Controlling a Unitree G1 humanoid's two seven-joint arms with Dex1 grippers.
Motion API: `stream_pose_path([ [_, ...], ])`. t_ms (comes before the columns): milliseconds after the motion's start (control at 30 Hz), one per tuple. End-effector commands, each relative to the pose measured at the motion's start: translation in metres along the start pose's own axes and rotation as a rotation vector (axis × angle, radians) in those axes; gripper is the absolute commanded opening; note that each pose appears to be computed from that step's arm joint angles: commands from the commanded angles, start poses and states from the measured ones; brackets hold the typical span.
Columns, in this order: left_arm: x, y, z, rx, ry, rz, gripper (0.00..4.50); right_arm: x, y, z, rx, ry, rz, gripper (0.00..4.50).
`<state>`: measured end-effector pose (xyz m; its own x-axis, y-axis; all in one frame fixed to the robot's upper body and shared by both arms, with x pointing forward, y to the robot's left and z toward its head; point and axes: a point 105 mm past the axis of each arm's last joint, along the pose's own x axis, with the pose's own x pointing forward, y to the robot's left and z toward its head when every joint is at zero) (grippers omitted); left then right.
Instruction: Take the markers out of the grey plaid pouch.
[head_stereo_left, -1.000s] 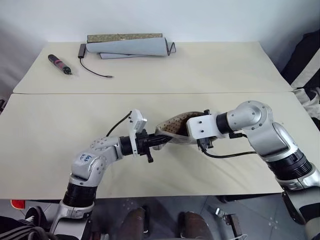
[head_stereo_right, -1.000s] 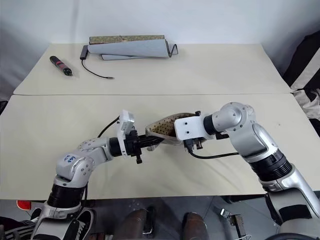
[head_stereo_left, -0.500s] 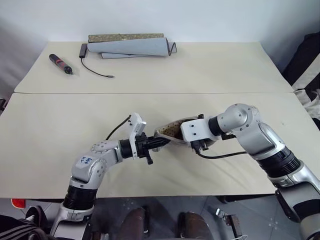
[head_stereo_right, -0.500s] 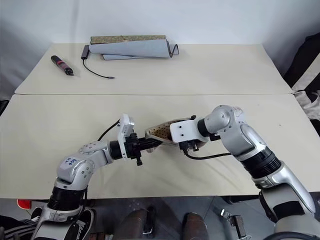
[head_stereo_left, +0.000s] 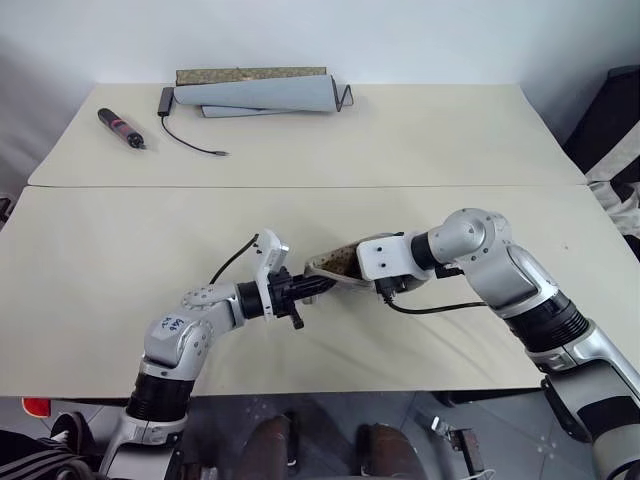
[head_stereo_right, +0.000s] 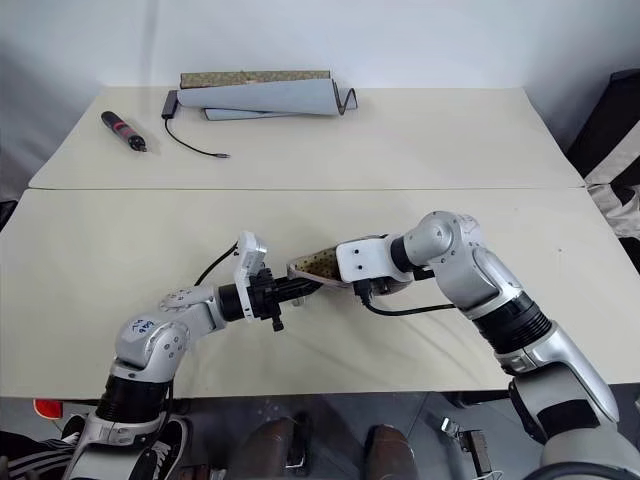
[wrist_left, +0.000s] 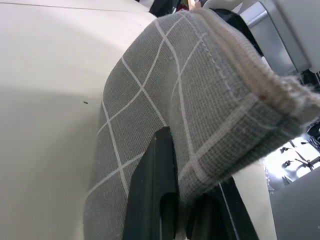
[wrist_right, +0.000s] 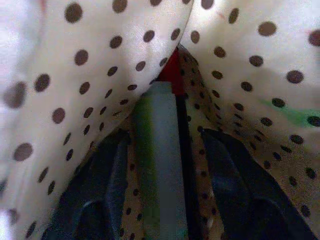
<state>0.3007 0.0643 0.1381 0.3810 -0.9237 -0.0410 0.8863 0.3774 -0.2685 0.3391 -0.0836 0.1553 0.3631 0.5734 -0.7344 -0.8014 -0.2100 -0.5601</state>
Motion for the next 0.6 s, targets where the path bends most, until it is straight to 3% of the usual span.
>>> stream_pose_path([
  [33, -0.002, -0.004, 0.008, 0.022, -0.045, -0.017, 0.0, 0.003, 0.0, -0.004, -0.013, 0.025, -0.013, 2.27],
  [467, -0.001, -0.006, 0.007, 0.017, -0.039, -0.025, 0.0, 0.018, 0.003, -0.02, -0.028, 0.078, -0.022, 2.27],
  [600, -0.001, -0.006, 0.006, 0.018, -0.038, -0.023, 0.0, 0.018, 0.0, -0.022, -0.021, 0.076, -0.039, 1.47],
])
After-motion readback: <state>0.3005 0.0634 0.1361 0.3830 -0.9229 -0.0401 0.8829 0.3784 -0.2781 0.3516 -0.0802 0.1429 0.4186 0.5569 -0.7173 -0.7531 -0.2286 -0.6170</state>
